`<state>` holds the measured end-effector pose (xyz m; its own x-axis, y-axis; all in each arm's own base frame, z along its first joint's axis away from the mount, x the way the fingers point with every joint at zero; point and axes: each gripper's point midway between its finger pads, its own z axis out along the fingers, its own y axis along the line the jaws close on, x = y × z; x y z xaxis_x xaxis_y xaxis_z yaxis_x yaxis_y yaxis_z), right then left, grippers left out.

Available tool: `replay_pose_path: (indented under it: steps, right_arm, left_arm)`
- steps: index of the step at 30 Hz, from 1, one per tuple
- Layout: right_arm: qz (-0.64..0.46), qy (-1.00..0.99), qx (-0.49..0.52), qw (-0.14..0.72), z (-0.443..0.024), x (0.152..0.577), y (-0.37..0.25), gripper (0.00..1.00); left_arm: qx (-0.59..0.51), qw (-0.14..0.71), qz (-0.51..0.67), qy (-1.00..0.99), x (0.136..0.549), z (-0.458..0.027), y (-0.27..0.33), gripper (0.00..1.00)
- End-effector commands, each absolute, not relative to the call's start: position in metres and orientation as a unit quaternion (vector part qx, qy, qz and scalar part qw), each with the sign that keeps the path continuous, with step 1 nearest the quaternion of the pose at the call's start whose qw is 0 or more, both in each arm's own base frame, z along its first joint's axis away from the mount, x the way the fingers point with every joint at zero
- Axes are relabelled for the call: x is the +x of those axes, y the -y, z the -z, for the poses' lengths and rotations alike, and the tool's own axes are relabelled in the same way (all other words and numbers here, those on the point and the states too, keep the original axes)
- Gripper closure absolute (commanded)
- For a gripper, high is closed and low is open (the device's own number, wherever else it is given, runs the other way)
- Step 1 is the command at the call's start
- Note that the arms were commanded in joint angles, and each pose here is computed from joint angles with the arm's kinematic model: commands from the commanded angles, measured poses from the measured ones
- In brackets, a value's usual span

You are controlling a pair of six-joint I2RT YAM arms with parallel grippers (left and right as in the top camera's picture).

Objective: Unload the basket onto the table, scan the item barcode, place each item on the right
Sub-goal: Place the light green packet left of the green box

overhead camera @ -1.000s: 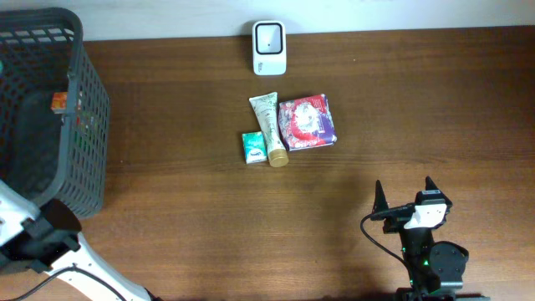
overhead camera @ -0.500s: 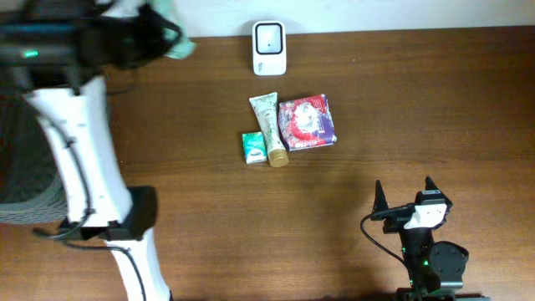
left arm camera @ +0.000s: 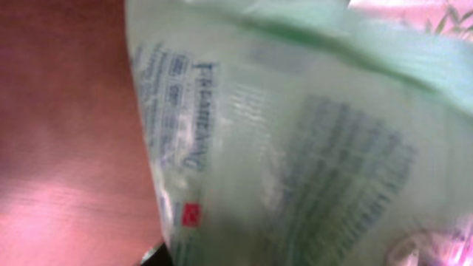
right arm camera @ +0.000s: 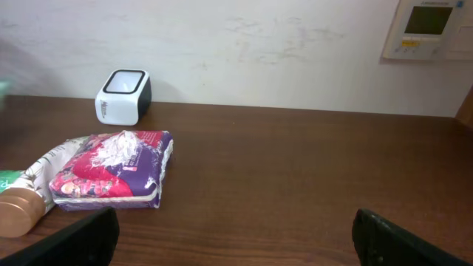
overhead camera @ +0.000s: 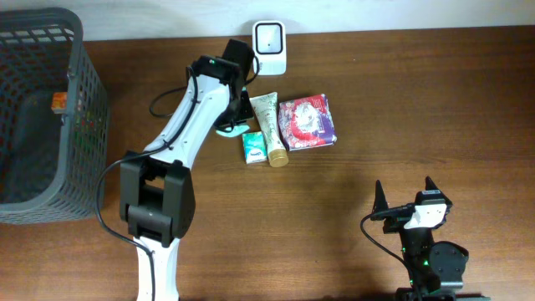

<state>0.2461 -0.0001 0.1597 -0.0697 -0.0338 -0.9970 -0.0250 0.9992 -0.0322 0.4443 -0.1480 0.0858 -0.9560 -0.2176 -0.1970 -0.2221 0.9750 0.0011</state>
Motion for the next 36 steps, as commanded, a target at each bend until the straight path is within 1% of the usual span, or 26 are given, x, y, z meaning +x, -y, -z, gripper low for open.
replay_pose_path:
  steps: [1, 2, 3, 5, 7, 8, 12, 13, 15, 16, 17, 18, 20, 22, 24, 26, 30, 33, 36]
  right_arm:
    - [0.007, -0.733, -0.018, 0.680, -0.157, 0.246, 0.002, 0.01]
    - [0.007, -0.733, -0.018, 0.680, -0.157, 0.246, 0.002, 0.01]
    - [0.007, -0.733, -0.018, 0.680, -0.157, 0.246, 0.002, 0.01]
    - [0.007, -0.733, -0.018, 0.680, -0.157, 0.246, 0.002, 0.01]
    - [0.007, -0.733, -0.018, 0.680, -0.157, 0.246, 0.002, 0.01]
    - [0.007, -0.733, -0.018, 0.680, -0.157, 0.246, 0.002, 0.01]
    - [0.007, -0.733, -0.018, 0.680, -0.157, 0.246, 0.002, 0.01]
    - [0.007, -0.733, -0.018, 0.680, -0.157, 0.246, 0.002, 0.01]
    - [0.007, -0.733, -0.018, 0.680, -0.157, 0.246, 0.002, 0.01]
    - [0.007, -0.733, -0.018, 0.680, -0.157, 0.246, 0.002, 0.01]
    - [0.007, -0.733, -0.018, 0.680, -0.157, 0.246, 0.002, 0.01]
    - [0.007, -0.733, -0.018, 0.680, -0.157, 0.246, 0.002, 0.01]
    - [0.007, -0.733, -0.018, 0.680, -0.157, 0.246, 0.002, 0.01]
    - [0.007, -0.733, -0.018, 0.680, -0.157, 0.246, 0.002, 0.01]
    - [0.007, -0.733, -0.018, 0.680, -0.157, 0.246, 0.002, 0.01]
    - [0.007, -0.733, -0.018, 0.680, -0.157, 0.246, 0.002, 0.01]
    - [0.007, -0.733, -0.018, 0.680, -0.157, 0.246, 0.002, 0.01]
    - [0.007, -0.733, -0.018, 0.680, -0.157, 0.246, 0.002, 0.01]
    - [0.007, -0.733, -0.018, 0.680, -0.157, 0.246, 0.002, 0.01]
  left_arm:
    - [-0.116, 0.116, 0.008, -0.986, 0.450, -0.083, 0.155, 0.47]
    - [-0.116, 0.118, 0.009, -0.986, 0.451, -0.083, 0.156, 0.25]
    - [-0.116, 0.118, 0.009, -0.986, 0.451, -0.083, 0.156, 0.13]
    - [-0.102, 0.121, 0.008, -0.987, 0.452, -0.086, 0.155, 0.13]
    - [-0.087, 0.142, 0.014, -0.986, 0.460, -0.113, 0.149, 0.12]
    - [-0.096, 0.163, 0.022, -0.982, 0.466, -0.139, 0.142, 0.12]
    - [-0.158, 0.311, 0.068, -0.935, 0.487, -0.291, 0.084, 0.12]
    - [-0.170, 0.345, 0.074, -0.920, 0.487, -0.321, 0.067, 0.12]
    - [-0.216, 0.421, 0.074, -0.878, 0.478, -0.386, 0.013, 0.09]
    - [-0.237, 0.441, 0.069, -0.863, 0.473, -0.402, -0.011, 0.07]
    - [-0.261, 0.458, 0.060, -0.848, 0.467, -0.415, -0.038, 0.01]
    - [-0.281, 0.465, 0.050, -0.838, 0.463, -0.421, -0.061, 0.01]
    - [-0.320, 0.467, 0.029, -0.824, 0.456, -0.420, -0.104, 0.01]
    - [-0.405, 0.459, 0.017, -0.791, 0.446, -0.410, -0.162, 0.01]
    - [-0.463, 0.446, 0.011, -0.766, 0.439, -0.397, -0.201, 0.01]
    - [-0.488, 0.428, -0.004, -0.761, 0.439, -0.376, -0.231, 0.01]
    - [-0.514, 0.375, -0.019, -0.772, 0.456, -0.316, -0.264, 0.01]
    - [-0.520, 0.326, -0.026, -0.789, 0.477, -0.255, -0.276, 0.00]
    - [-0.527, 0.294, -0.046, -0.796, 0.489, -0.207, -0.289, 0.04]
